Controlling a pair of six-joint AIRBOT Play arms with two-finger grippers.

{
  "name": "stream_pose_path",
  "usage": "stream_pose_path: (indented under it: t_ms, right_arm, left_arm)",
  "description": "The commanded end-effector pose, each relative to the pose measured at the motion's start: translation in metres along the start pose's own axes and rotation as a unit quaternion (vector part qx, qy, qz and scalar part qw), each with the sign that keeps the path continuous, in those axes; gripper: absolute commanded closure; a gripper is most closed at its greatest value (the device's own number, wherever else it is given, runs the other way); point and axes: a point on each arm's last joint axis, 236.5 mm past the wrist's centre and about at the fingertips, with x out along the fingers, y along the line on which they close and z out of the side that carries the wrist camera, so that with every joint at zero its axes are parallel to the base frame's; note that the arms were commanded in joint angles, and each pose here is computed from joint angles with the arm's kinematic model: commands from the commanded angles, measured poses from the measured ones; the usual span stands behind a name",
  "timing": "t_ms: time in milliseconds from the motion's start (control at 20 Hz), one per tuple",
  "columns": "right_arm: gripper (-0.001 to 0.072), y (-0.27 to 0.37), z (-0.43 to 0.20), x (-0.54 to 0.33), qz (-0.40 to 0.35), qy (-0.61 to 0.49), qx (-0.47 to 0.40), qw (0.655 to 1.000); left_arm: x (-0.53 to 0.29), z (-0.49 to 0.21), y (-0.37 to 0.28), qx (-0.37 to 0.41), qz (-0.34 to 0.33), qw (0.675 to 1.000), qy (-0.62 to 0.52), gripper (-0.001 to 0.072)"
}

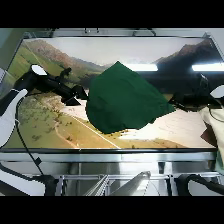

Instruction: Fold the shirts.

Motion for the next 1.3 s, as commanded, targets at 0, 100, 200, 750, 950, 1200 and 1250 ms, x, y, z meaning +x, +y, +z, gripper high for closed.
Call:
stream_pose_path:
  t_ms: [0, 100, 200, 750, 950, 1200, 1250]
  right_arm:
    - [0.0275, -0.039, 0.027, 0.022, 0.018, 0.042, 0.013, 0.999]
    - [0.0275, -0.038, 0.022, 0.041, 0.050, 0.064, -0.001, 0.997]
    - [0.0275, -0.026, 0.015, 0.061, 0.087, 0.077, -0.011, 0.993]
    - [0.0694, 0.168, 0.021, -0.080, 0.454, 0.074, -0.164, 0.873]
    - [0.0694, 0.232, 0.039, -0.269, 0.516, -0.113, -0.283, 0.800]
    - [0.0692, 0.261, -0.006, -0.423, 0.391, -0.360, -0.375, 0.760]
    - [0.0693, 0.265, -0.022, -0.437, 0.364, -0.386, -0.392, 0.751]
  left_arm:
    - [0.022, -0.003, 0.024, -0.018, -0.001, 0.999, 0.029, 0.0003]
    - [0.031, -0.002, 0.020, 0.001, 0.001, 1.000, 0.028, 0.0003]
    - [0.038, 0.002, 0.012, 0.017, 0.006, 1.000, 0.022, 0.0003]
    - [-0.048, 0.014, -0.091, 0.176, -0.002, 0.984, -0.008, 0.0693]
    - [-0.191, 0.009, -0.179, 0.261, 0.023, 0.949, -0.176, 0.0693]
    - [-0.320, -0.080, -0.260, 0.355, 0.060, 0.866, -0.346, 0.0680]
    - [-0.332, -0.096, -0.266, 0.361, 0.067, 0.853, -0.370, 0.0679]
